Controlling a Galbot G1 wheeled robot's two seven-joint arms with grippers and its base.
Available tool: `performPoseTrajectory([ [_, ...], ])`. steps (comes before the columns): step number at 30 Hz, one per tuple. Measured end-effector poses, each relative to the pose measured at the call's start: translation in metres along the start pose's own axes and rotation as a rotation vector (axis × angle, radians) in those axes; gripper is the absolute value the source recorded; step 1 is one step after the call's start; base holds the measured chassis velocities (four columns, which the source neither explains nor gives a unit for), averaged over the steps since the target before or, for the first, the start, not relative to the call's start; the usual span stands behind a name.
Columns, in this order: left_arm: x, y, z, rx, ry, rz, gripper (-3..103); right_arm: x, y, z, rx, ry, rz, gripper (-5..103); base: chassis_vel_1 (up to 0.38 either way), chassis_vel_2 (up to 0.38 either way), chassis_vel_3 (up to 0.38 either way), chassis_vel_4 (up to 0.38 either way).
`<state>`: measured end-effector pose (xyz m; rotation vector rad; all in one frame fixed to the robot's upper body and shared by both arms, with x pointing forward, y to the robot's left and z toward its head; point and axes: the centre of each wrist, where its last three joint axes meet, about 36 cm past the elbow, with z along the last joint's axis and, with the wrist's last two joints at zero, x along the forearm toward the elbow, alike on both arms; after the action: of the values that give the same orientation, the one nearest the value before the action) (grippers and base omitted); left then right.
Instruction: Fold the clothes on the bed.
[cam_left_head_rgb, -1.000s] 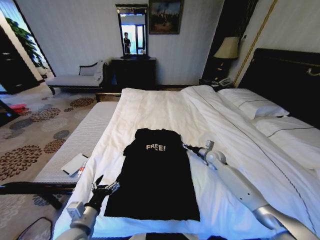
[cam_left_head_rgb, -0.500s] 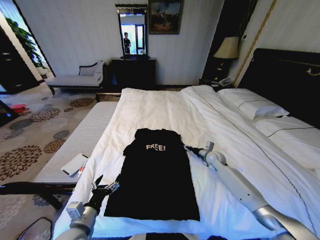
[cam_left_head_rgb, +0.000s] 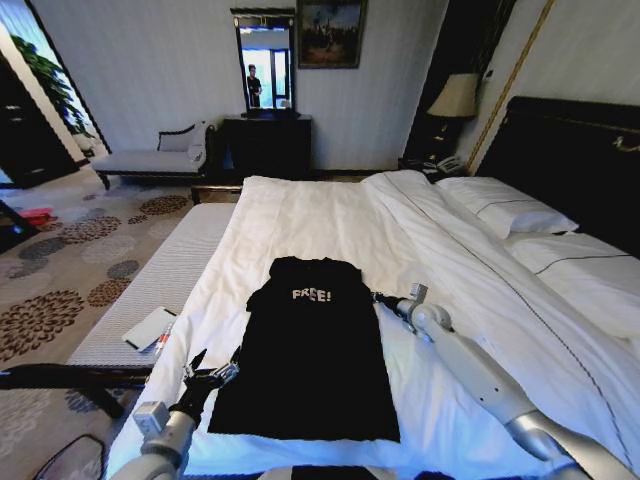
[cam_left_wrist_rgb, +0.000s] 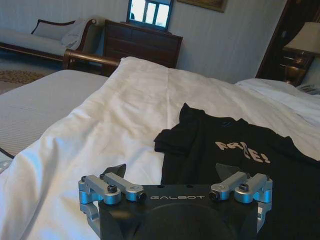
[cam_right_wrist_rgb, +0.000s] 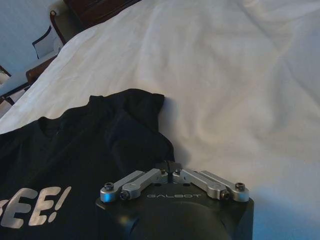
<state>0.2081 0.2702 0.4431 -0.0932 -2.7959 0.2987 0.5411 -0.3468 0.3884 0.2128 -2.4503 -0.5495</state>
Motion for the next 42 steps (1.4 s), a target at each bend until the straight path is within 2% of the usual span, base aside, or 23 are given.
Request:
performPoseTrajectory([
  [11,-0.001,-0.001,0.002,0.003,0.004,0.003,100,0.018,0.016,-0.006,0.024,-0.024,-0.038,0,0.000,0.000,0.000,0.000],
  [21,0.000,0.000,0.002,0.004,0.004,0.000,100,0.030,0.052,0.000,0.066,-0.027,-0.121,0,0.000,0.000,0.000,0.000],
  [29,0.002,-0.001,0.000,0.002,-0.001,0.002,100,0.032,0.083,0.029,0.133,0.024,-0.189,0,0.000,0.000,0.000,0.000],
  [37,0.004,0.000,0.000,0.002,0.001,-0.003,100,0.029,0.087,0.049,0.180,0.059,-0.186,0,0.000,0.000,0.000,0.000],
  [38,0.003,0.000,0.001,0.003,0.000,-0.004,100,0.028,0.086,0.052,0.188,0.064,-0.185,-3,0.000,0.000,0.000,0.000],
  [41,0.002,0.001,0.001,0.000,-0.003,-0.007,100,0.029,0.086,0.056,0.200,0.063,-0.184,8,0.000,0.000,0.000,0.000],
  [42,0.001,0.001,0.001,-0.001,-0.005,-0.008,100,0.029,0.085,0.056,0.203,0.057,-0.183,8,0.000,0.000,0.000,0.000],
])
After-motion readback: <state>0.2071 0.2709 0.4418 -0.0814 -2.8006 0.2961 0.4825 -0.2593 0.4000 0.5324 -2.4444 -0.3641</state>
